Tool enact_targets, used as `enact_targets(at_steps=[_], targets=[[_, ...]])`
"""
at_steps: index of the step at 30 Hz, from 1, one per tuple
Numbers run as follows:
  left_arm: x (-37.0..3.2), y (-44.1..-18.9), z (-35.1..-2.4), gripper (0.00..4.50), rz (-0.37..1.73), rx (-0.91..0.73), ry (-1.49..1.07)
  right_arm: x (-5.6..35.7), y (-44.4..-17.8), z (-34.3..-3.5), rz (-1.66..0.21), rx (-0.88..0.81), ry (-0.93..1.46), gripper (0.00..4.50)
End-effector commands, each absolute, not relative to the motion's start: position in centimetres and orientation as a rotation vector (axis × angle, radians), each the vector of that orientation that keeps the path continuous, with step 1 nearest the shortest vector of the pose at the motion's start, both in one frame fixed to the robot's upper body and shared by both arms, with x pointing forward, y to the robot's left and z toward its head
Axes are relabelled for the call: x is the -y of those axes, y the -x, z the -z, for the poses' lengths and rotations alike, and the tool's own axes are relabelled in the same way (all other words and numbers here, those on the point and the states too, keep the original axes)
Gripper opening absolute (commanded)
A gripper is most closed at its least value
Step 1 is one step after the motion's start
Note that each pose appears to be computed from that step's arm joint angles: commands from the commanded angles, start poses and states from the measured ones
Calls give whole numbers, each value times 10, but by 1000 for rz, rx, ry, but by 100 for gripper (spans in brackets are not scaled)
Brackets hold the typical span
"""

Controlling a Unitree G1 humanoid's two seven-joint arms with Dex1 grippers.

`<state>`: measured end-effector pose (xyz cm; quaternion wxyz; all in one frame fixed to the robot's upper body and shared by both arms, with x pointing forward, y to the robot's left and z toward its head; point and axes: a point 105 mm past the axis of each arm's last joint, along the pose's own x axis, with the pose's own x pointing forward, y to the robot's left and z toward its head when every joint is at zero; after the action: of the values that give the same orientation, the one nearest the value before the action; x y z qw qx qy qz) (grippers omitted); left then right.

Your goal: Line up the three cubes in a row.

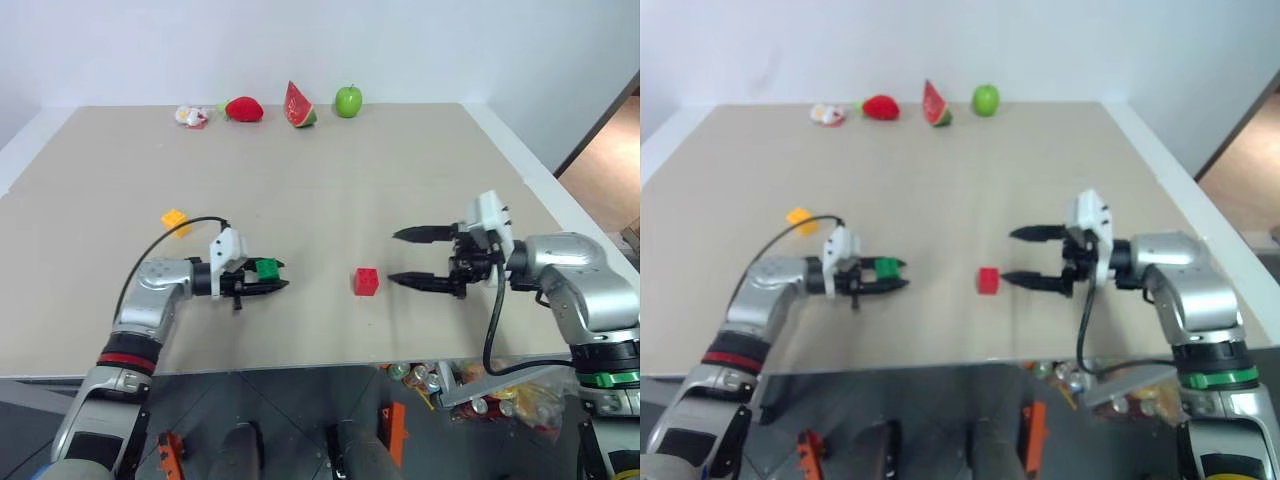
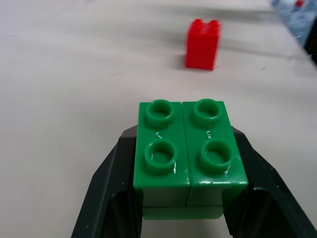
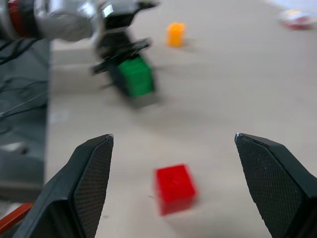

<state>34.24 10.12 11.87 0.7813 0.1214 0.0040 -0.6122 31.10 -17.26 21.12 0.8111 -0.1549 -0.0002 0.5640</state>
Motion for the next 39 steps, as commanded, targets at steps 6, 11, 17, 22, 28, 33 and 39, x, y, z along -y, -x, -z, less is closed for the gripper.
enact_targets(at_steps=[6,11,17,22,28,33,39], targets=[[-76,-350,-126,139,1382,31,-274,191,-304,-246,-1098,132,214,407],[-68,-354,-122,139,1406,10,-282,188,-302,-241,-1082,120,206,407],[-50,-355,-115,139,1462,-15,-301,183,-304,-238,-1080,117,203,407],[-41,-358,-115,139,1484,-29,-287,179,-304,-236,-1086,119,202,407],[-33,-359,-107,139,1497,-48,-294,177,-303,-236,-1089,117,203,407],[-32,-361,-105,139,1491,-49,-274,178,-302,-236,-1086,115,206,407],[-43,-360,-101,139,1482,-58,-272,178,-302,-237,-1084,111,209,407]])
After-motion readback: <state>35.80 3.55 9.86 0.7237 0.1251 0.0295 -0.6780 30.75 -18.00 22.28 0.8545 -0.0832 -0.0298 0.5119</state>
